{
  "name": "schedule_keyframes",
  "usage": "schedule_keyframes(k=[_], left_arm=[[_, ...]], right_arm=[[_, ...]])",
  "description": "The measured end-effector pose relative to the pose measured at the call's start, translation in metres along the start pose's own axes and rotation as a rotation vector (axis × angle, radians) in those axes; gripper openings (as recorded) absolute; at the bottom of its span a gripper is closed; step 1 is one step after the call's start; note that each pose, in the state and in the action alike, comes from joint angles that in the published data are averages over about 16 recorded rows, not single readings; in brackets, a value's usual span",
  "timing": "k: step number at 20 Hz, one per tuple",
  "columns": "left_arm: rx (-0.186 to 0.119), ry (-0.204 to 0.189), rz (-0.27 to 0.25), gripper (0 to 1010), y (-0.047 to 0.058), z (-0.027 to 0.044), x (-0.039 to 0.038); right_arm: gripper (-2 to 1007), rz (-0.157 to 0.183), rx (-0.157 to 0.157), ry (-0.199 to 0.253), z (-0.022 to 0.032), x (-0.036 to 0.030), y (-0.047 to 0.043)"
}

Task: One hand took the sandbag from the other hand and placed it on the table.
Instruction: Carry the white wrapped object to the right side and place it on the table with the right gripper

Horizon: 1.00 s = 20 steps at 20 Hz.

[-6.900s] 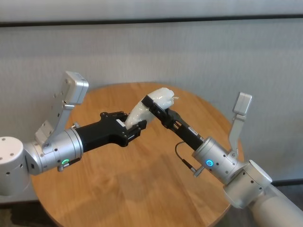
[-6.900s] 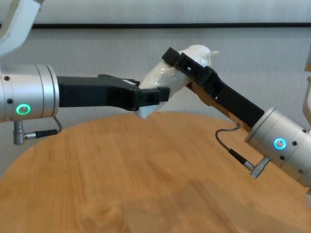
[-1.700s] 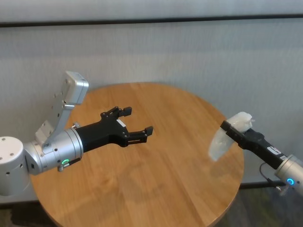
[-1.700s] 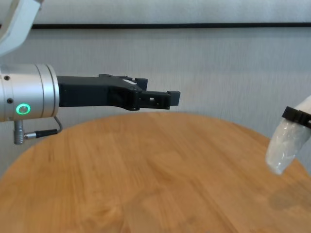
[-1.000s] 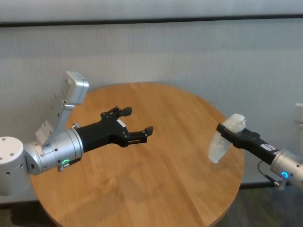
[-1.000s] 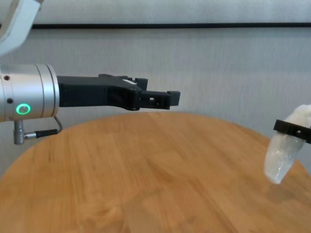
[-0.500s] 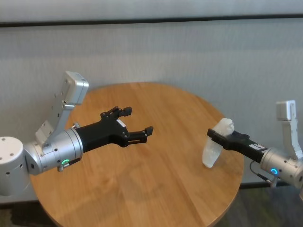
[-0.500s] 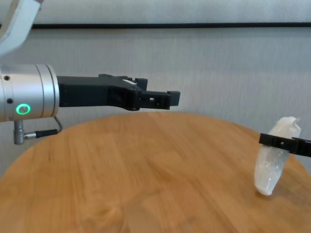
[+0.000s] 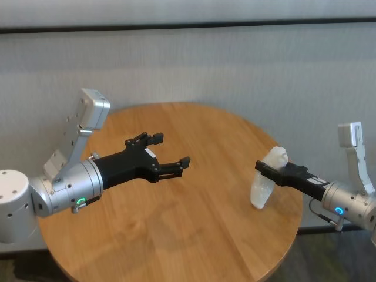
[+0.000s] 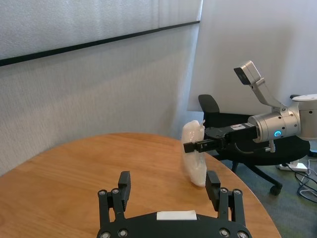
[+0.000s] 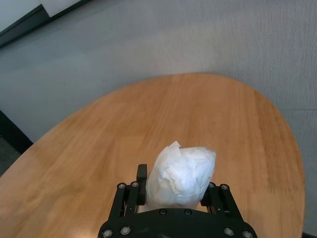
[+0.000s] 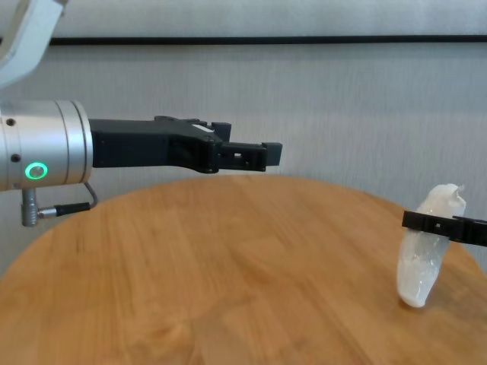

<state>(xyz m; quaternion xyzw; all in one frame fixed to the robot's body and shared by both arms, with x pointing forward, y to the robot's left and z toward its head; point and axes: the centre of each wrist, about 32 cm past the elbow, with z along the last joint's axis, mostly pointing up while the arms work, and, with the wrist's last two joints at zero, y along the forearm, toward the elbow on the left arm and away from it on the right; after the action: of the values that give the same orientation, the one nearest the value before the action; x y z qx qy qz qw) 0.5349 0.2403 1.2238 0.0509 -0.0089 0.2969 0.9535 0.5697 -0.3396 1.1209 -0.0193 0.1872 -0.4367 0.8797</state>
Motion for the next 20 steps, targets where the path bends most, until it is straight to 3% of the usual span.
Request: schedule_keyframes(k=[13,20], left_arm=[[0.0,0.0,0.0,1002,0.0,0.0,0.0],[0.0,0.0,0.0,1002,0.0,0.0,0.0]], right_arm=[[907,-0.001,0.011,0.004,-0.0013,-0.001,-0.001],[996,-0.01,0.008,-0.011,0.0002,-0.0009,-0.0009]])
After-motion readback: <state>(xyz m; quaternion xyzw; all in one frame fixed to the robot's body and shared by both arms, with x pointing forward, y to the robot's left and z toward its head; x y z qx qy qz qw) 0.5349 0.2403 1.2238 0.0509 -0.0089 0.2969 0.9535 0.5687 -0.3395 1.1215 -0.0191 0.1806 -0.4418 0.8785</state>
